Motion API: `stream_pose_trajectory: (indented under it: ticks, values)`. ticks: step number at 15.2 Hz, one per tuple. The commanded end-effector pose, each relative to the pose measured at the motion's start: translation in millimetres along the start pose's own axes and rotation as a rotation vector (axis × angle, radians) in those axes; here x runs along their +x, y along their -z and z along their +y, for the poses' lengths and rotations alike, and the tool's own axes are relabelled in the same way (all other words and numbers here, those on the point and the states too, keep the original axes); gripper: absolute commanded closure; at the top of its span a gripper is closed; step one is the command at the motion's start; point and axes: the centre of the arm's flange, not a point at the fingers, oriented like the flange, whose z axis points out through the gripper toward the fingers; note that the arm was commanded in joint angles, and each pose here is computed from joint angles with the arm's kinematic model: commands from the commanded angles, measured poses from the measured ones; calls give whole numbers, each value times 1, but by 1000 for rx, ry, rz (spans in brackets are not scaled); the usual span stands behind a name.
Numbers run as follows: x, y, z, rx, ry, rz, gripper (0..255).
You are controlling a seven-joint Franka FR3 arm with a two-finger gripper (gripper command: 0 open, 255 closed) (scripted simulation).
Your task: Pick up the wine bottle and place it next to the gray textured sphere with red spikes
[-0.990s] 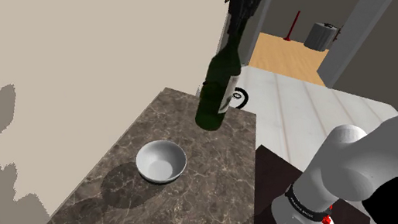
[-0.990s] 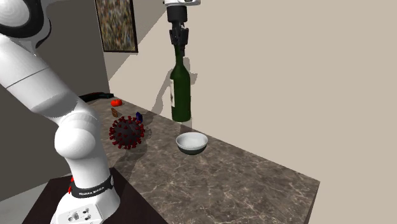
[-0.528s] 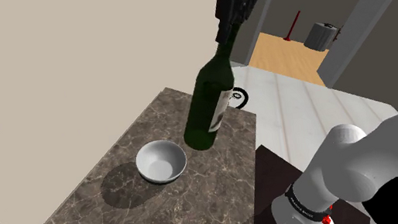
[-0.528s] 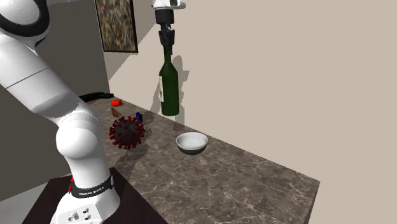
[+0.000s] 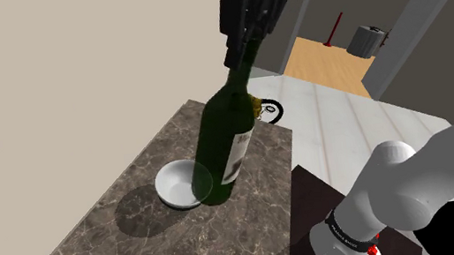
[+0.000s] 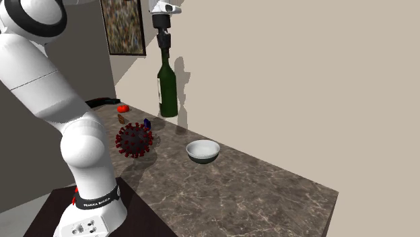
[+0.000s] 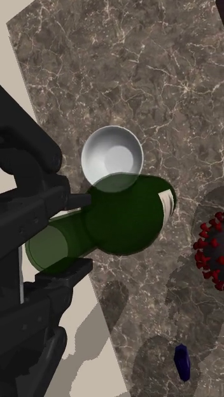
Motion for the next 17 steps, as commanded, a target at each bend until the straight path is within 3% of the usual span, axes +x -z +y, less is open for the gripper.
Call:
stream_pose_trajectory:
  ticks: [1, 8, 17]
  values:
    - [-5, 0, -24, 1, -2, 0, 255]
    - [-26, -2, -114, 1, -2, 0, 255]
    - [-28, -50, -113, 1, -2, 0, 255]
